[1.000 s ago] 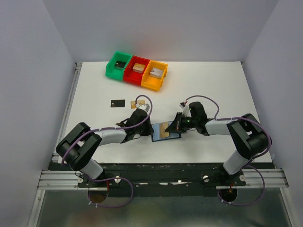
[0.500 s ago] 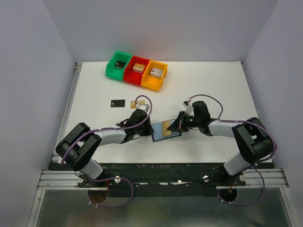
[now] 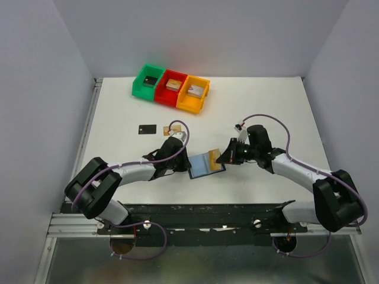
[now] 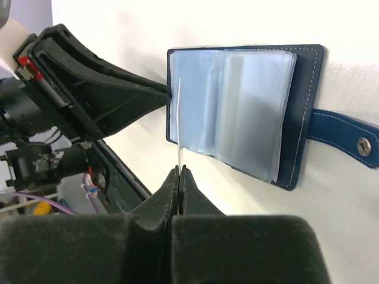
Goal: Take the credit cards out of the card holder
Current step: Remove the credit card from the card holder.
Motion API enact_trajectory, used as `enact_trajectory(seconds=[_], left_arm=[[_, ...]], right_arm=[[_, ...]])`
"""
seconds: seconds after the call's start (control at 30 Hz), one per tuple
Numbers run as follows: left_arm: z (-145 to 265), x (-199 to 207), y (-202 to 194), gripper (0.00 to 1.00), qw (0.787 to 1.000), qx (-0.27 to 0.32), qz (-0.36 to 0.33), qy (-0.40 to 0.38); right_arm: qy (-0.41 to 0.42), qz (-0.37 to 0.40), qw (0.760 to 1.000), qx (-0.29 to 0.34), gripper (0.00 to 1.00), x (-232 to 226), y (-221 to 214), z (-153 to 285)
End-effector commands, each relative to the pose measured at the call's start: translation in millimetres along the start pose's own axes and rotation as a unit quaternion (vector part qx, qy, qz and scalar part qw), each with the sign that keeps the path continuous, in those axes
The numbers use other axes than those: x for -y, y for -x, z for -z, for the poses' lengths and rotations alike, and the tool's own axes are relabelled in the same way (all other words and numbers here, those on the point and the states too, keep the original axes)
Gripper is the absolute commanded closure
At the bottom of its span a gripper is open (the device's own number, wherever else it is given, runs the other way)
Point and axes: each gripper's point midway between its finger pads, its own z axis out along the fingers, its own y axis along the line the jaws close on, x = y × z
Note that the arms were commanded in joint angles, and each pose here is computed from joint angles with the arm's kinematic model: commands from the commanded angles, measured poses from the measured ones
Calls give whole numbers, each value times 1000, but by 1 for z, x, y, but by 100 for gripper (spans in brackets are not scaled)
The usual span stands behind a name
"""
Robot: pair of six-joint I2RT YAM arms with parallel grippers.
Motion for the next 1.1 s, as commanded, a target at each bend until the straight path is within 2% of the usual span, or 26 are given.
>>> enact_trajectory(seconds=[0.0, 0.03, 0.1, 0.2, 0.3, 0.4, 0.5, 0.6, 0.7, 0.77, 0.93, 1.07], left_arm=[[18, 18, 12, 64, 999, 4, -28, -25], [22, 24, 19, 54, 999, 10, -32, -32], [33, 35, 33, 41, 998, 25, -35, -42], [60, 55, 58, 33, 994, 61, -55, -69], [93, 72, 81, 28, 985, 113, -72, -106], [127, 92, 100, 28, 965, 158, -97, -184], [161, 114, 106, 28, 929, 174, -153, -288], [191, 129, 99, 28, 896, 145, -194, -372], [218, 144, 79, 34, 850, 107, -240, -456], [230, 149, 69, 36, 829, 84, -257, -490], [241, 157, 56, 37, 805, 67, -274, -522], [235, 159, 47, 41, 805, 43, -278, -522]], right_arm=[[-49, 55, 997, 8, 100, 3, 8, 22], [-52, 67, 996, 9, 100, 1, 10, 26], [-55, 93, 994, 9, 100, -7, 14, 36], [-62, 137, 989, -1, 100, -18, 15, 51], [-30, 193, 980, -28, 100, -45, 9, 63], [31, 252, 964, -75, 100, -82, -9, 68], [124, 271, 945, -134, 100, -122, -33, 76], [156, 299, 928, -159, 100, -145, -42, 83], [184, 317, 912, -184, 100, -160, -54, 92], [188, 325, 906, -194, 100, -165, -60, 94], [182, 340, 898, -212, 100, -167, -65, 97], [175, 345, 897, -214, 100, -170, -63, 96]])
